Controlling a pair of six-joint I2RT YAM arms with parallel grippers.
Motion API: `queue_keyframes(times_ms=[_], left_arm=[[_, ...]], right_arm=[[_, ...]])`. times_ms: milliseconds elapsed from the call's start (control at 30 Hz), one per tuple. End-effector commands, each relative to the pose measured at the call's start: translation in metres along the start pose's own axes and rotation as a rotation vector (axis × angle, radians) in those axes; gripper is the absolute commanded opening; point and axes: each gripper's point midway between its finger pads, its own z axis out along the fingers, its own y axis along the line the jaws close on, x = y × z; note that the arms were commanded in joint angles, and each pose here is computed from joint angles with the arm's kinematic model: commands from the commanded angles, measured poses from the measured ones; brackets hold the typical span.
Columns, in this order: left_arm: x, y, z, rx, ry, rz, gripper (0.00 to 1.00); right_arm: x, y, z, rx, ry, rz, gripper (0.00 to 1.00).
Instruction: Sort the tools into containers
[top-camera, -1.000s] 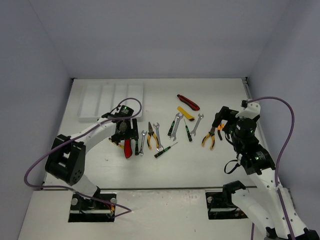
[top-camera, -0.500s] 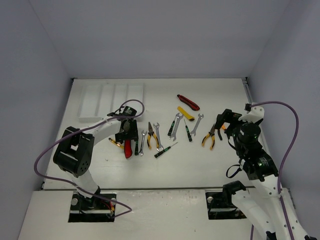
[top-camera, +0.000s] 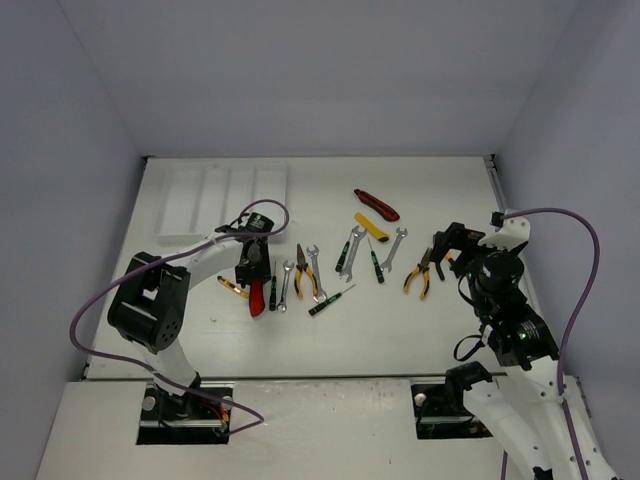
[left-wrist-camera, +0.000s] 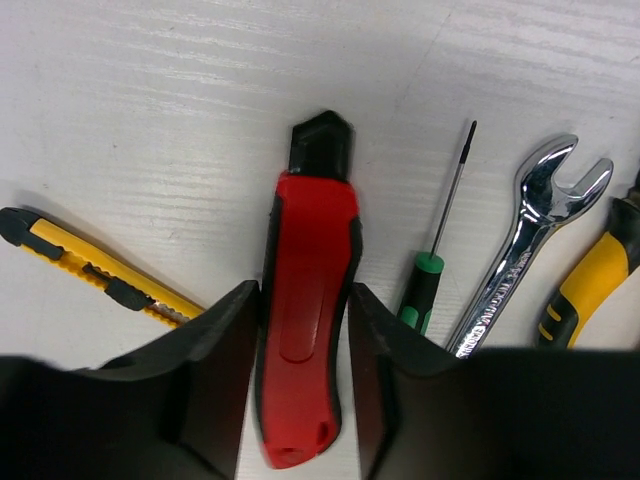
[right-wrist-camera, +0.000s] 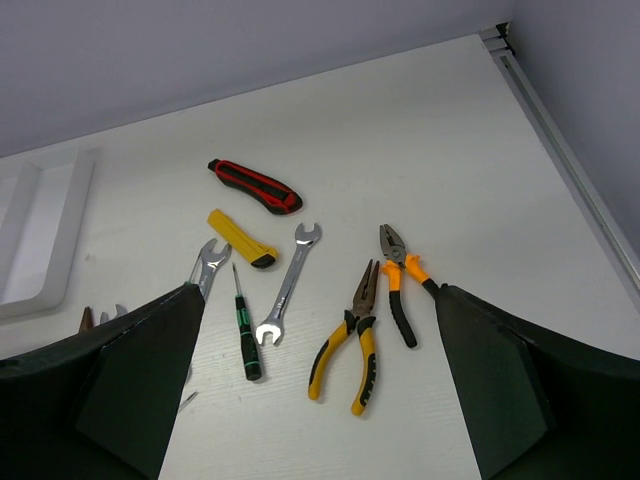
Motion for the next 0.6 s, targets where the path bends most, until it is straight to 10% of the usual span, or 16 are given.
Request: queue_keyframes(times_ms=[0, 267, 567], left_arm=[[-0.018, -0.008, -0.011, 0.028, -0.07, -0.012, 0.28], [-0.065, -0.004, -0.072, 0.043, -0.224, 0.055, 0.0], [-0.171, 0.086, -0.146, -0.084, -0.461, 0.069, 0.0]], right_arm=[[-0.01, -0.001, 0.001, 0.012, -0.053, 0.005, 1.0], [-0.014, -0.001, -0.003, 0.005, -0.072, 0.009, 1.0], [-0.01, 0.004, -0.007, -0.037, -0.07, 0.017, 1.0]])
